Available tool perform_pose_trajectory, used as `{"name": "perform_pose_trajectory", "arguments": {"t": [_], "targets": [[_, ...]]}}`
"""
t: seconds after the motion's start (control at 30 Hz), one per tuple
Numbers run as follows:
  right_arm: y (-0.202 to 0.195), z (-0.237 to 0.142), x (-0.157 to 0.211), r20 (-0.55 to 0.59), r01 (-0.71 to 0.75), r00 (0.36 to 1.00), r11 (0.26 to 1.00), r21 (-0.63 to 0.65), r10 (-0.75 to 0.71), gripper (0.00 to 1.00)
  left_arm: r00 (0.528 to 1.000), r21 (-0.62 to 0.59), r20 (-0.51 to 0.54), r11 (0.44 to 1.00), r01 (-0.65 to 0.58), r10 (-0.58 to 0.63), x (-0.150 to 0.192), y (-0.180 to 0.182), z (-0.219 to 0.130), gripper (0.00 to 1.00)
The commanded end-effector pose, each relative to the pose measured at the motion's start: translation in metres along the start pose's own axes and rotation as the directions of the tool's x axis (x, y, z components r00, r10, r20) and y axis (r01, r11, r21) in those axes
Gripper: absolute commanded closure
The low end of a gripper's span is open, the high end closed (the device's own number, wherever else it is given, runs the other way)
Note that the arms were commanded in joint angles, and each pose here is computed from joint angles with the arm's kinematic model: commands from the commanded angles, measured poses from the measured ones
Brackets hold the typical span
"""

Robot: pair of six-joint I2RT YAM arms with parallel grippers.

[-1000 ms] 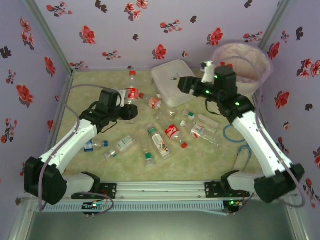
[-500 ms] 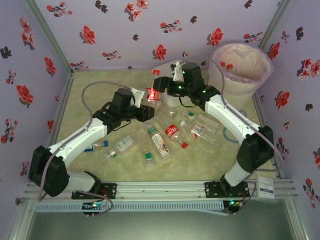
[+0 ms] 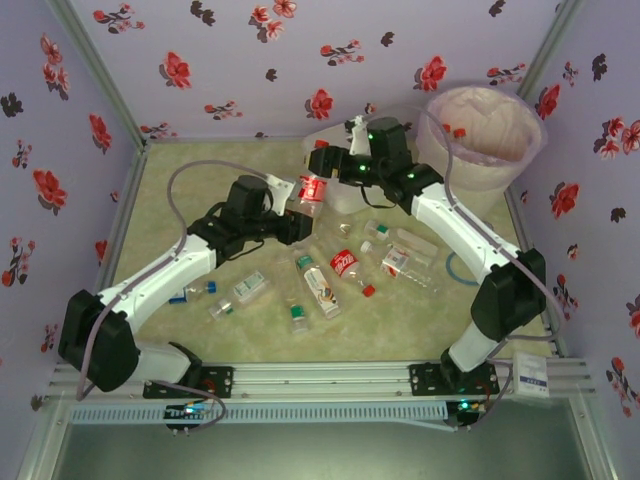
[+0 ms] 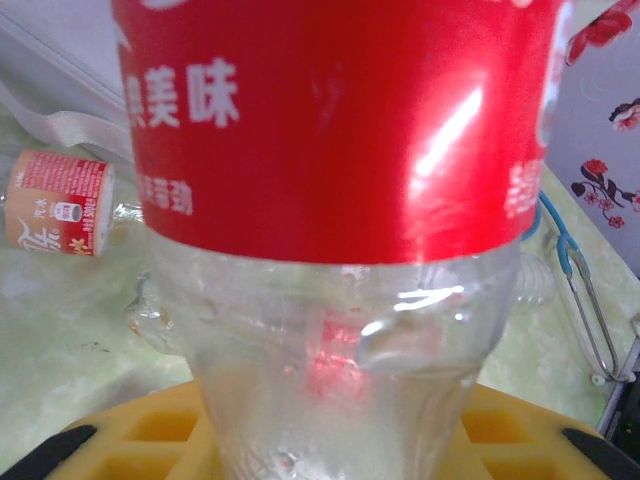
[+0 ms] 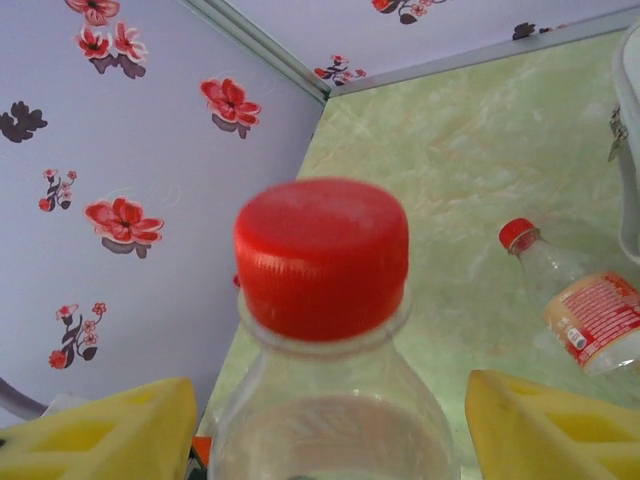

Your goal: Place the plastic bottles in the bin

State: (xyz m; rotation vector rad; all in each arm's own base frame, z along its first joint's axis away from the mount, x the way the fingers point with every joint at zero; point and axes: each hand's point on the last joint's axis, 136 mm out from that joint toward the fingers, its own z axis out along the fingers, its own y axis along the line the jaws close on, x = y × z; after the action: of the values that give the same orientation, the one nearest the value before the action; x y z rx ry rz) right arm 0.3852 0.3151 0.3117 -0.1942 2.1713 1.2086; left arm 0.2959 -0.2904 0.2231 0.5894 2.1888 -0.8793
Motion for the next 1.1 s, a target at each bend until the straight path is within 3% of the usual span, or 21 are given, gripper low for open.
{"name": "perform_pose_trajectory", "arguments": {"t": [0.0,0.17,0.37,0.4,0.47,0.63,0.67,0.83,1.0,1.07], "targets": [[0.003,-0.005,-0.011,0.013,0.011,1.000,1.000,-0.011,-0.011,0.34,0.998,0.052,0.021,0.997,-0.062,0.061,-0.013,-0.018,-0.003,1.00],[-0.002,-0.010,-0.010,0.008,0.023,1.000,1.000,0.015,-0.023,0.38,0.997,0.078,0.022,0.994,-0.081,0.080,-0.013,-0.026,-0.002,1.00],[-0.005,-0.024,-0.013,0.037,0.041,0.998,0.998,0.044,-0.042,0.60,0.996,0.114,0.023,0.989,-0.091,0.089,-0.015,-0.035,-0.003,1.00],[-0.005,-0.027,-0.014,0.043,0.047,0.998,0.998,0.052,-0.049,0.62,0.996,0.108,0.023,0.990,-0.085,0.082,-0.014,-0.033,-0.003,0.96],[-0.004,-0.034,-0.019,0.058,0.060,0.996,0.996,0.065,-0.064,0.65,0.997,0.097,0.026,0.993,-0.070,0.068,-0.013,-0.031,-0.003,0.80],[0.001,-0.065,-0.043,0.114,0.127,0.983,0.982,0.140,-0.144,0.72,0.995,0.000,0.090,0.999,-0.043,0.043,-0.019,-0.016,-0.012,0.04],[0.000,-0.075,-0.051,0.131,0.146,0.977,0.974,0.172,-0.169,0.74,0.994,-0.023,0.105,0.999,-0.037,0.039,-0.020,-0.013,-0.016,0.00],[0.001,-0.141,-0.100,0.234,0.226,0.920,0.913,0.340,-0.315,0.84,0.990,-0.076,0.137,0.997,-0.008,0.018,-0.018,-0.003,-0.029,0.00],[0.010,-0.225,-0.149,0.295,0.276,0.790,0.742,0.611,-0.537,0.99,0.992,-0.086,0.127,0.996,0.023,-0.012,-0.006,0.002,-0.033,0.00],[0.017,-0.257,-0.166,0.307,0.255,0.733,0.663,0.704,-0.608,1.00,0.992,-0.084,0.127,0.996,0.024,-0.013,-0.005,0.001,-0.033,0.00]]}}
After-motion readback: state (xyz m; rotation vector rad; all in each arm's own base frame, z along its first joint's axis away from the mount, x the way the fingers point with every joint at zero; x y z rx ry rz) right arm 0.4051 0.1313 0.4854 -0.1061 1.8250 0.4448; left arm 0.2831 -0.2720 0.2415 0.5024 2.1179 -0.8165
